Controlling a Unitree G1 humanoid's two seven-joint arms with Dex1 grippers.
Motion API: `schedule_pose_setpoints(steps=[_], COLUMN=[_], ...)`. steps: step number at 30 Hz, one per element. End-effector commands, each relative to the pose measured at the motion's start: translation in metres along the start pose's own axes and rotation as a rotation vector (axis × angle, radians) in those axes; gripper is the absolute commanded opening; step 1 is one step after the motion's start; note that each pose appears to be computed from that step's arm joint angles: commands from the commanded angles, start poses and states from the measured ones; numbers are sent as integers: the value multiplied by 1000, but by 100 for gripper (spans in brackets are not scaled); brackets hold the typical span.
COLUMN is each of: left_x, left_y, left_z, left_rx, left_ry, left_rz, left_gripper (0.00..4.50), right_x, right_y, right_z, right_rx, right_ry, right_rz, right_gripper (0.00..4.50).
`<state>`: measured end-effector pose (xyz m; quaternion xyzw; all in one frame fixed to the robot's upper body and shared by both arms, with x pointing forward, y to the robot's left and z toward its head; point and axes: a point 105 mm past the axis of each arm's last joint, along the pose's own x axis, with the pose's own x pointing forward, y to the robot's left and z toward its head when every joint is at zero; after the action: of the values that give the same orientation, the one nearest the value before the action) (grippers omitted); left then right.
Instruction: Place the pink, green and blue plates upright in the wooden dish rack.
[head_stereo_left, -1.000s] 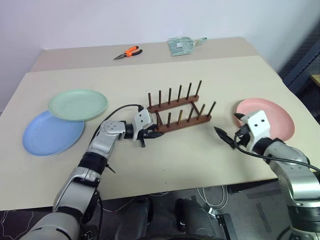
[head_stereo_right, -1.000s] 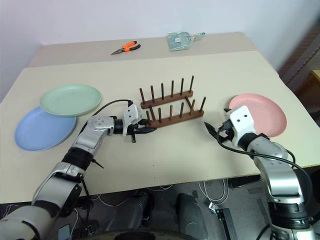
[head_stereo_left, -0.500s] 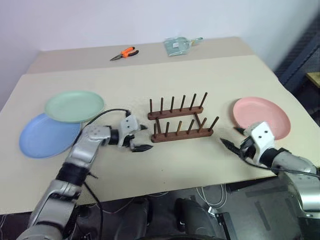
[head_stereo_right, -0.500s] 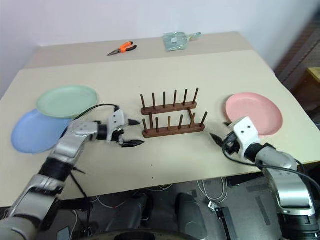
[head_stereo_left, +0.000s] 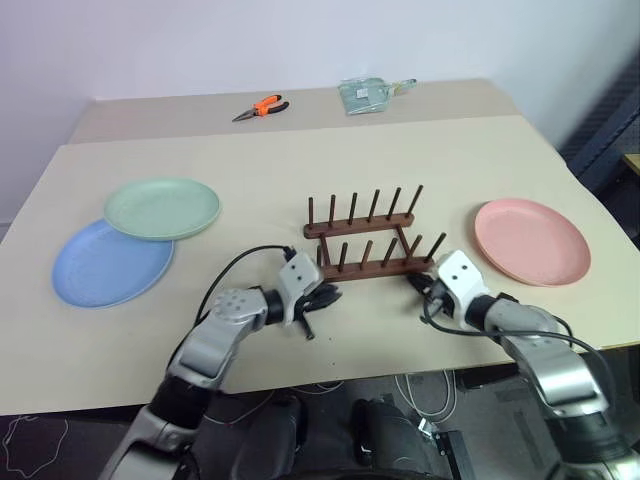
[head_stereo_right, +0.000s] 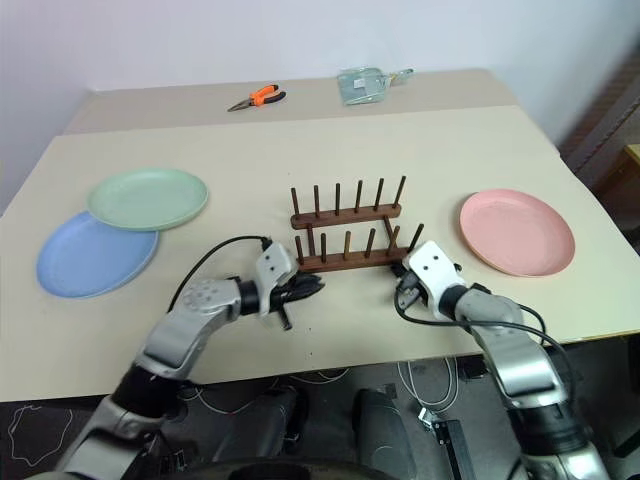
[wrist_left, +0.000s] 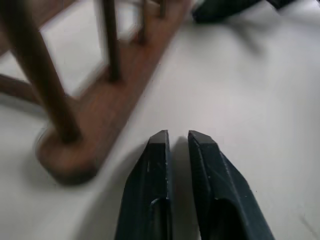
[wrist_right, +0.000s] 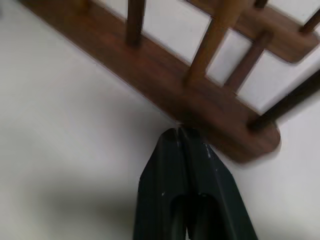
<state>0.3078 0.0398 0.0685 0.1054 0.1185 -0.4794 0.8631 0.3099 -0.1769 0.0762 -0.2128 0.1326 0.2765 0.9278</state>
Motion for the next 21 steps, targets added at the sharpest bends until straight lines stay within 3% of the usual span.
schedule_pose_setpoints(steps=[1,7,12,15,21], left_x=[6,14,11,8,4], left_y=[32,51,61,63,59], left_z=[-20,-18,-18,-18,-8], left_rx=[-38,-30,-18,-7,-12], left_ry=[80,78,72,63,7], left_rz=[198,283,315,328,303], left_gripper=[59,59,59,52,52], right_x=[19,41,40,22,-37], right_y=[-15,-36,-43,-52,-76], right_z=[4,10,15,23,34], right_rx=[-18,14,-4,-61,-174], right_ry=[-2,-10,-36,-68,-67], right_rz=[-108,-208,-207,-207,-276], right_gripper=[0,0,0,86,388])
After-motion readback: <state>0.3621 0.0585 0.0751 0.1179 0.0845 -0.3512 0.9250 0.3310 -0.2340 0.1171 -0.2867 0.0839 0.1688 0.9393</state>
